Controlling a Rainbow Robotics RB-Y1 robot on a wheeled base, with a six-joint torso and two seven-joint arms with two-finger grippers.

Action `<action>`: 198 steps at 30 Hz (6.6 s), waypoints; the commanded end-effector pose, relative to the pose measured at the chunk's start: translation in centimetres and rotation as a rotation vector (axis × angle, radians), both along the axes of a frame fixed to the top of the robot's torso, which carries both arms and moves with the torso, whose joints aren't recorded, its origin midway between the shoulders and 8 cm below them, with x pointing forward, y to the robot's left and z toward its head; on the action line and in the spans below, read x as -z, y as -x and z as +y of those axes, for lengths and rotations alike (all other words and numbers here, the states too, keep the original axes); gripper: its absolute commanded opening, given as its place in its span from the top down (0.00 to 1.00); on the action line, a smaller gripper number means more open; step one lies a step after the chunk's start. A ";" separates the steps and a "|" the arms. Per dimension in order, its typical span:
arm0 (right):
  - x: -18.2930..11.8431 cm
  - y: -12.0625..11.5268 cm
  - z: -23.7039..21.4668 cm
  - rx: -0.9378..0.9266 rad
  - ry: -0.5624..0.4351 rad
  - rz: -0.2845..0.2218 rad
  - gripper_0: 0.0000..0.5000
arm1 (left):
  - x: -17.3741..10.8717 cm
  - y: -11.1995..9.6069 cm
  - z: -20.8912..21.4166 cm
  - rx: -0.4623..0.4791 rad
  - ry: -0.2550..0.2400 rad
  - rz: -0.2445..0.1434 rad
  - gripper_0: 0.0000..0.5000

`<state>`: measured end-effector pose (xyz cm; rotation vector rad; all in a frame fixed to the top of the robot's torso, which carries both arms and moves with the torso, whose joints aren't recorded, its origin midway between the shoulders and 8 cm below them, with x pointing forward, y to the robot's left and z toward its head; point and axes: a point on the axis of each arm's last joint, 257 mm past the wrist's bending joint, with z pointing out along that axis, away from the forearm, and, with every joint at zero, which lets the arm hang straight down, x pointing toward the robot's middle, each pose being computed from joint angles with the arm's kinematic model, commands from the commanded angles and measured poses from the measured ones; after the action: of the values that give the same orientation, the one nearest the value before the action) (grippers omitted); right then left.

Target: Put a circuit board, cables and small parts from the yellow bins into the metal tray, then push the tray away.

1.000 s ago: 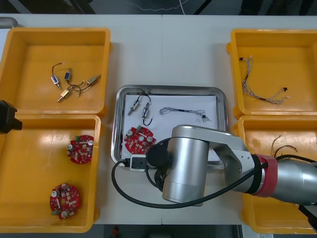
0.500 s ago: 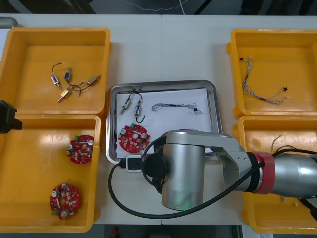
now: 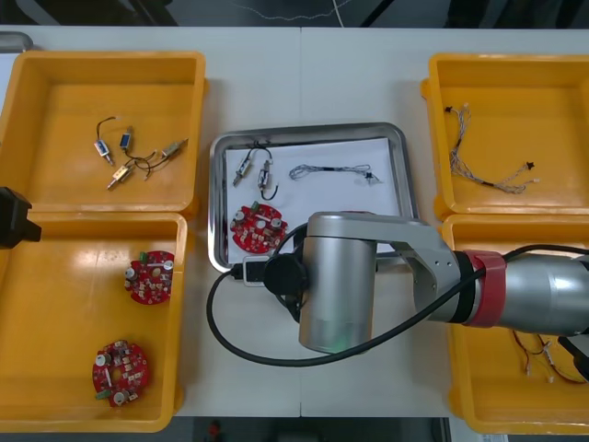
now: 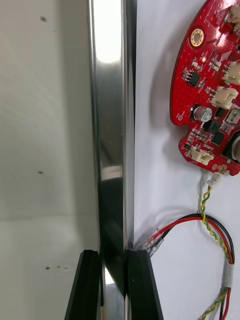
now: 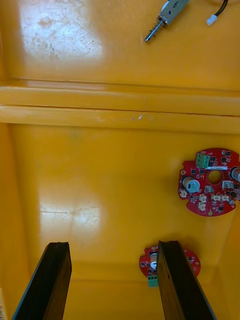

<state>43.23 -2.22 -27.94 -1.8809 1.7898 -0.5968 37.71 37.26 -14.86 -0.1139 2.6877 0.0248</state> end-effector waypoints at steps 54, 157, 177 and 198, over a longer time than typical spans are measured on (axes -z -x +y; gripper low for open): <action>-12.9 -16.6 4.7 -0.023 -0.125 -0.275 1.00 | -1.6 0.4 1.6 0.076 -0.095 -0.019 0.00; -14.3 6.9 -34.2 1.397 -0.949 0.050 0.00 | -1.6 0.4 1.6 0.076 -0.095 -0.019 0.00; -13.1 7.9 -34.7 1.411 -0.906 0.072 0.00 | -1.6 0.4 1.6 0.076 -0.095 -0.019 0.00; -13.1 7.9 -34.7 1.411 -0.906 0.072 0.00 | -1.6 0.4 1.6 0.076 -0.095 -0.019 0.00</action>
<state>35.80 -35.97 -15.78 0.1147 2.5966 0.0317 37.70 37.27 -14.76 -0.0745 2.6861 0.0356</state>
